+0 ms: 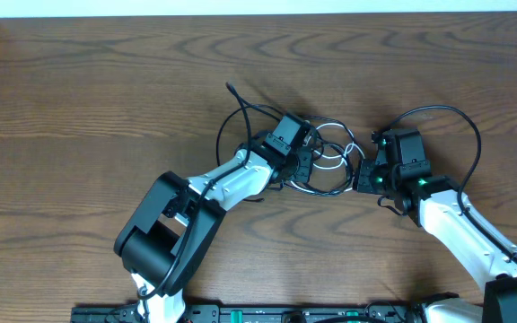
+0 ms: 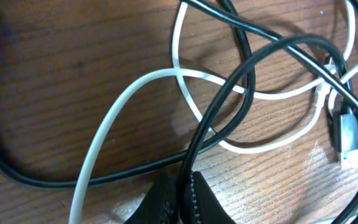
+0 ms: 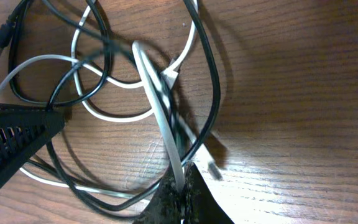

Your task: Untangle cables

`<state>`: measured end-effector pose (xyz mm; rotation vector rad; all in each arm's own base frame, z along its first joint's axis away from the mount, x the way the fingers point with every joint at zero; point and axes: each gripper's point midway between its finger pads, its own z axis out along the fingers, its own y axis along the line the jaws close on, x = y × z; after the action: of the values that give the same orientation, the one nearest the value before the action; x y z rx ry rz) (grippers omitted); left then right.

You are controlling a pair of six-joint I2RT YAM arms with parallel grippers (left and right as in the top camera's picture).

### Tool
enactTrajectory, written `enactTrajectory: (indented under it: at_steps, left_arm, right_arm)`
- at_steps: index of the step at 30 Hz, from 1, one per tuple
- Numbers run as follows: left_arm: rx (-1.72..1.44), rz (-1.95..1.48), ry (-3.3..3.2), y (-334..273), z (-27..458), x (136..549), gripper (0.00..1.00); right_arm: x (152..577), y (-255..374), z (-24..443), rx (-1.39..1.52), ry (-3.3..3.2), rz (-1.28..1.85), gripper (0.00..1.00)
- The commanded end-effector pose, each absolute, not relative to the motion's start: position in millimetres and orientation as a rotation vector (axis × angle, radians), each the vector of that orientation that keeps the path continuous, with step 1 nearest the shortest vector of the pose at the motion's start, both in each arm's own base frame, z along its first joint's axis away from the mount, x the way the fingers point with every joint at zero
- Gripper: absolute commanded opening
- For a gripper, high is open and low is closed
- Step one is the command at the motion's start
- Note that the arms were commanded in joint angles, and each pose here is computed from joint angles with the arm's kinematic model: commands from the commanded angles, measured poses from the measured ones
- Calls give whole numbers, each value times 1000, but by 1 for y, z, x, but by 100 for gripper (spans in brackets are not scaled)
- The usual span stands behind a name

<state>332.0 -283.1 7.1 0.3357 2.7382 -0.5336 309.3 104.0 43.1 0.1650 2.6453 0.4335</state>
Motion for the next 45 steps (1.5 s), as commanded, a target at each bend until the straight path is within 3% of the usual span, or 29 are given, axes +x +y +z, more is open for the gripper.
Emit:
enactTrajectory:
  at_steps: [1,7,11,15,18,20,23,26,32,45]
  left_arm:
    - [284,-570,2640,-274,50,353,7]
    - [82,-568,2498,-210,129,382,8]
    - [-123,-513,2417,-136,171,394,8]
    - [-304,-445,2395,-74,182,395,8]
    - [-315,-527,2427,-74,179,389,8]
    - [-283,-571,2458,-86,176,382,8]
    - [-251,-580,2489,-98,172,375,8]
    - [-216,-588,2529,-110,167,366,8]
    - [-173,-594,2598,-126,151,358,8]
    - [-35,-598,2748,-171,105,342,8]
  right_arm:
    - [315,92,43,182,2629,331,1]
    - [318,52,40,306,2605,102,1]
    - [315,12,37,489,2590,-14,1]
    - [314,-20,37,625,2566,-49,1]
    - [325,-8,41,605,2547,119,1]
    - [348,28,66,441,2487,378,1]
    - [369,43,110,364,2392,504,1]
    - [397,52,191,219,2220,543,1]
    - [415,42,312,106,2017,424,1]
    - [413,-23,483,224,1595,28,1]
